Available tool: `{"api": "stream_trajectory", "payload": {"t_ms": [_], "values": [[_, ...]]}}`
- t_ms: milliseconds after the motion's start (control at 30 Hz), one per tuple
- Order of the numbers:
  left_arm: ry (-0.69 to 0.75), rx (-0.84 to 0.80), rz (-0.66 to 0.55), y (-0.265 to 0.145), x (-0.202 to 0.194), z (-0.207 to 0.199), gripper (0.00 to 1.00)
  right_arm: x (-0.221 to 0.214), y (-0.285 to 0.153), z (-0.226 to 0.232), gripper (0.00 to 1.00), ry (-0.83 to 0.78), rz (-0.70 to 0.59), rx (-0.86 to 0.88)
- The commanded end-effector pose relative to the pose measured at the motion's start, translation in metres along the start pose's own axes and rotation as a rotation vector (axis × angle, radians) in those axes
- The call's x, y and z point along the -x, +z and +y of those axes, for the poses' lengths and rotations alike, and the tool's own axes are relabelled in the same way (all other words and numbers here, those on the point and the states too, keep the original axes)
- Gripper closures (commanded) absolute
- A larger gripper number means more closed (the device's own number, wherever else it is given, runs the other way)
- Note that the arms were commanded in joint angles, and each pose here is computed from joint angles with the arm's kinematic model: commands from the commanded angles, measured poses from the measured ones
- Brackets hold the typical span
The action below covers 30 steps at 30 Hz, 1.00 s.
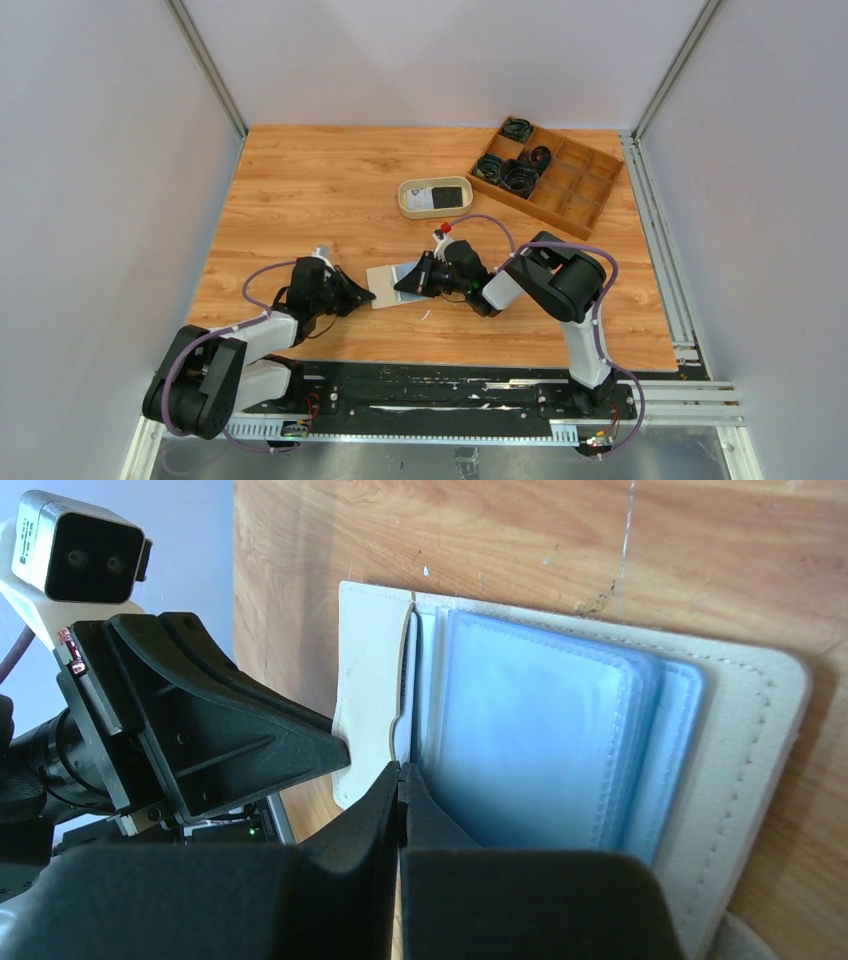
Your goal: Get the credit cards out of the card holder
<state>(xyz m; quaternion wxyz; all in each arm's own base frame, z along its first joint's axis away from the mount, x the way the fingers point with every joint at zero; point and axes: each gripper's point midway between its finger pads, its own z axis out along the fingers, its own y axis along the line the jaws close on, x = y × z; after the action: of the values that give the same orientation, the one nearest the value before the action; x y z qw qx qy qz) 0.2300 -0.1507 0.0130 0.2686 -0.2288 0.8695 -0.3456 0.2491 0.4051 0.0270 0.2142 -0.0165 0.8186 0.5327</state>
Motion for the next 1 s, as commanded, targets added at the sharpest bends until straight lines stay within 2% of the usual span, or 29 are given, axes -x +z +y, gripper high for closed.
{"api": "stream_trajectory", "payload": {"t_ms": [0,300,600,867,900,967], "values": [[0.000,0.190,0.088,-0.006,-0.033,0.054,1.00,-0.045,-0.010,-0.023,1.00,0.044,0.153,-0.048],[0.004,0.197,0.088,-0.006,-0.034,0.056,1.00,-0.029,-0.015,-0.005,1.00,0.097,0.106,0.029],[0.008,0.197,0.084,-0.007,-0.033,0.056,1.00,-0.008,-0.043,-0.029,1.00,0.170,0.029,-0.017],[0.010,0.200,0.086,-0.006,-0.032,0.056,1.00,-0.008,-0.040,-0.032,1.00,0.175,0.049,-0.044],[0.010,0.200,0.085,-0.006,-0.032,0.056,1.00,-0.008,-0.036,-0.030,0.95,0.175,0.061,-0.040],[0.012,0.206,0.087,-0.005,-0.033,0.058,1.00,-0.007,-0.031,-0.024,0.76,0.164,0.073,-0.032]]}}
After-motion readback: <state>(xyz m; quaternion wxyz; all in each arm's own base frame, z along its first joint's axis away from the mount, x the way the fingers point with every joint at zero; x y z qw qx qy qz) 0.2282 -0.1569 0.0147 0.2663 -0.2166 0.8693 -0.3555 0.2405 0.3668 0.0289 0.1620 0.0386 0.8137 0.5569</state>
